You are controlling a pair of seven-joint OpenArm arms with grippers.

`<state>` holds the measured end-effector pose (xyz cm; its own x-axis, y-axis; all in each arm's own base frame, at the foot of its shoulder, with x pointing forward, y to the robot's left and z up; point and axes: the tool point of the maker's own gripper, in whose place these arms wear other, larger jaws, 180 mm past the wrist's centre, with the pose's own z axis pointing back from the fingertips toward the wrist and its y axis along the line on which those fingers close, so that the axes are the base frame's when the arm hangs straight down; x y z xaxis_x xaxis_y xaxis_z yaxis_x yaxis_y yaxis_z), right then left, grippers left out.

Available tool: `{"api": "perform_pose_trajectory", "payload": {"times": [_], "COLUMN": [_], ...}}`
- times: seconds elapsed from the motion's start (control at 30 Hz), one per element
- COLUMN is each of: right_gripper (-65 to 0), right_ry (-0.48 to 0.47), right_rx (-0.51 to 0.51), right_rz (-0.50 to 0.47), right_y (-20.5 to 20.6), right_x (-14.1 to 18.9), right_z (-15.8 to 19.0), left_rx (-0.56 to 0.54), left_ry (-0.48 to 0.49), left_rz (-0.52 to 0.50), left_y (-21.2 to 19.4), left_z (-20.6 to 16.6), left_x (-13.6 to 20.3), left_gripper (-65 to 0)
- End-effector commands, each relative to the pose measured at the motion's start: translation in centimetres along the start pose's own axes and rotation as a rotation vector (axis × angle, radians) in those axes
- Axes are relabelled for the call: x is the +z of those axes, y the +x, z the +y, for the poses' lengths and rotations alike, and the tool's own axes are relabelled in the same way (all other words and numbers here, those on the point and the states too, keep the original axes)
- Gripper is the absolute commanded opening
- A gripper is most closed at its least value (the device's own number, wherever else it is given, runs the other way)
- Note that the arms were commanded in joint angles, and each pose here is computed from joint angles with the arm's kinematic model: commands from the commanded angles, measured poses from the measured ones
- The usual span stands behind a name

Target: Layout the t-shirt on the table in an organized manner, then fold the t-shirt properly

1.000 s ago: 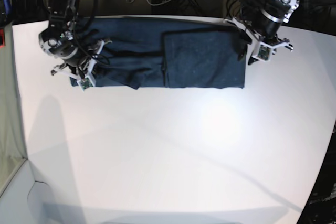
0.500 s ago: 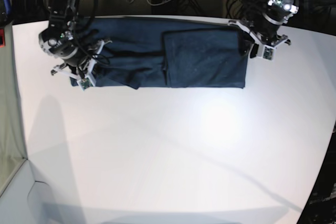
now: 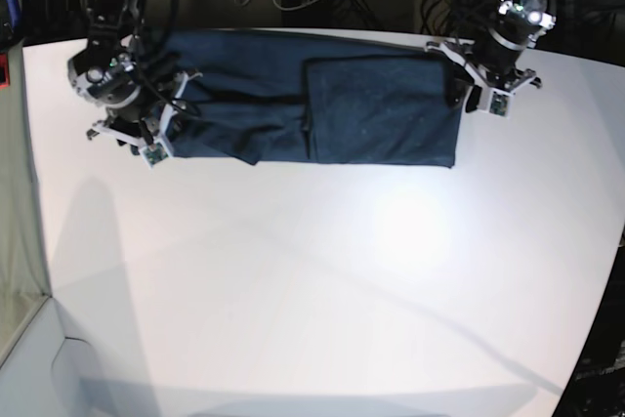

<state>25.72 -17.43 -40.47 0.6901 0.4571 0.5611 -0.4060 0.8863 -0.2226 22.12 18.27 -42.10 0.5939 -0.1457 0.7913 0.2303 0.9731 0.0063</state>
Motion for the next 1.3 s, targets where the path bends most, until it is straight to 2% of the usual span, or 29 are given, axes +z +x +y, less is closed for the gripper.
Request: {"api": "perform_pose_trajectory", "payload": {"times": [0.0, 0.07, 0.17, 0.33, 0.43, 0.57, 0.7, 0.93, 1.27], "right_gripper": [-34.1, -32.9, -32.9, -32.4, -32.3, -29.7, -25.0, -24.2, -24.3], "right_ry": [-0.027, -0.050, -0.086, -0.111, -0.114, -0.145, -0.119, -0.098, -0.058], "right_rx": [0.007, 0.022, 0.030, 0.017, -0.058, -0.188, -0.209, -0.255, -0.294], "right_rz": [-0.066, -0.081, -0.055, 0.105, 0.153, 0.158, 0.184, 0.198, 0.151], "right_y": [1.7, 2.3, 2.6, 0.5, -0.4, -1.1, -2.1, -2.6, -2.0], "right_x": [0.9, 1.9, 3.3, 4.1, 4.1, 4.2, 3.5, 2.8, 2.5], "right_z": [-0.7, -1.1, -1.5, -1.9, -1.8, -2.8, -2.2, -1.7, -1.2], "left_rx": [-0.009, -0.008, -0.008, -0.009, -0.008, -0.008, -0.007, -0.007, -0.010], "left_ry": [0.004, 0.007, 0.008, 0.008, 0.007, 0.007, 0.007, 0.007, 0.007], "left_rz": [-0.030, -0.030, -0.032, -0.032, -0.029, -0.029, -0.027, -0.026, -0.030], "left_y": [0.9, 0.9, 0.9, 0.9, 0.7, 0.7, 0.7, 0.7, 0.8], "left_z": [0.3, 0.4, 0.5, 0.5, 0.5, 0.5, 0.4, 0.4, 0.4], "left_x": [0.2, 0.3, 0.3, 0.4, 0.4, 0.4, 0.4, 0.4, 0.5], "left_gripper": [-50.2, -50.2, -50.2, -50.2, -50.2, -50.2, -50.2, -50.2, -50.2]}}
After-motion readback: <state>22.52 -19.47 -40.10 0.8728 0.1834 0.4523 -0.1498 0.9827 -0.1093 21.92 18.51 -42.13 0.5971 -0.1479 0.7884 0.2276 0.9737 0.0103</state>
